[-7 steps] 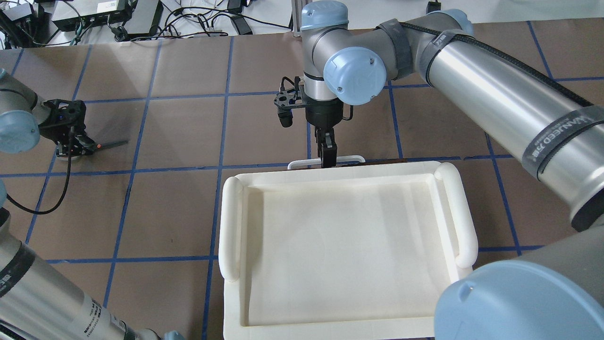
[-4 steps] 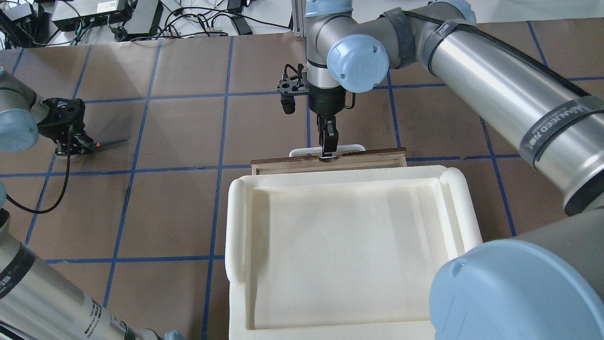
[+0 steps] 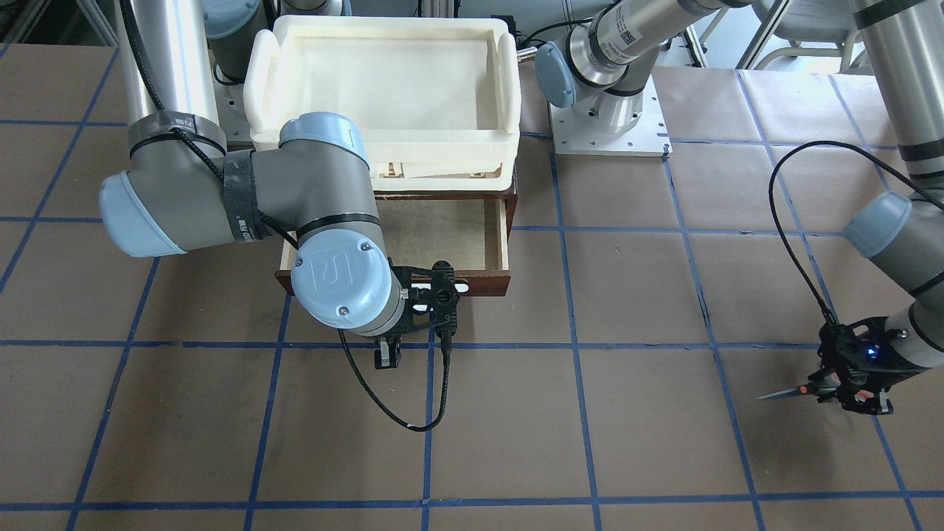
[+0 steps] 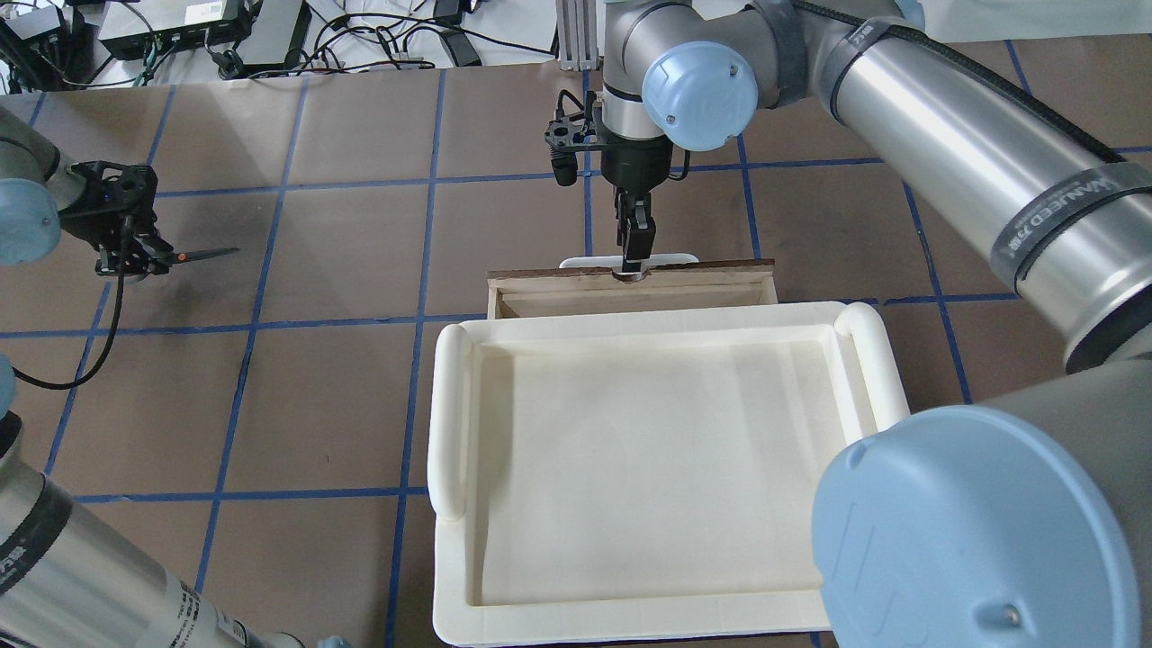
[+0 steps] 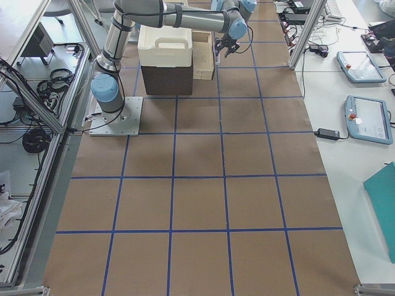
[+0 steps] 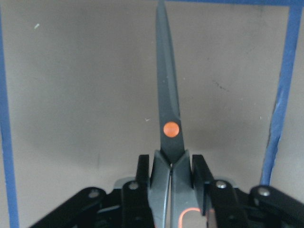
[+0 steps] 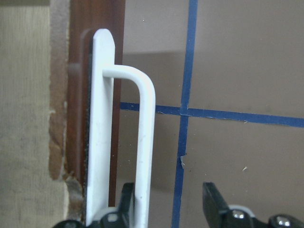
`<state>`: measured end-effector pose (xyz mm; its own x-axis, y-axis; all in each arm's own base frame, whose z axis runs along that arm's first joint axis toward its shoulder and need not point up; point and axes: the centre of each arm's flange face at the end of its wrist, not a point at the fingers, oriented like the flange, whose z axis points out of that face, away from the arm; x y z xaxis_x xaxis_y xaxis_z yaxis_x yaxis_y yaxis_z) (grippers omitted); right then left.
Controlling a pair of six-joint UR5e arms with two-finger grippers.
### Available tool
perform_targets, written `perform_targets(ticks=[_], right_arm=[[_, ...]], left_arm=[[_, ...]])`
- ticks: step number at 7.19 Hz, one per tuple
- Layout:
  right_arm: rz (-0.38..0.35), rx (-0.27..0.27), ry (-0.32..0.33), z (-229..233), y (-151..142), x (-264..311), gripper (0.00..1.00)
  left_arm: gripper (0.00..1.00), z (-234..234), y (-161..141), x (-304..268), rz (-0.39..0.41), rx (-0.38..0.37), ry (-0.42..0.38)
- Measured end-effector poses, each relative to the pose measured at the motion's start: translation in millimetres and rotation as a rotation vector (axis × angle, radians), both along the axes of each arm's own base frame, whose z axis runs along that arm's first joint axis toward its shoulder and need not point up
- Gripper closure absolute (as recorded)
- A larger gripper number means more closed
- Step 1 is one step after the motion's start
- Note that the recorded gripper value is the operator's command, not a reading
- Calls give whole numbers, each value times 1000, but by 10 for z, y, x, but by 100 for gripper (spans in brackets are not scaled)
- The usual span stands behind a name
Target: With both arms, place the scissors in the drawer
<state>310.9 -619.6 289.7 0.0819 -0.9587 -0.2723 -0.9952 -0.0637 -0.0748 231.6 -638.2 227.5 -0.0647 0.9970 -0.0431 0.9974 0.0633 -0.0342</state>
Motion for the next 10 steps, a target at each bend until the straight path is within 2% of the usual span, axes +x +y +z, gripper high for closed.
perform_targets(ticks=[3,6,9,10], right_arm=[[1,-36,-7,-30,-160,36,43],[0,-61,-16,-22,-282,71,42],[-3,-90,-26,-40,-349,86,18],[-10,-94,-26,-23,-362,63,0]], left_arm=[[100,576,-88,-363,-49,0,-7],[100,1004,-46,-640,-81,5,-21],[100,1340,-29,-813,-103,-11,-40],[100,1419,-31,-873,-113,-15,-48]])
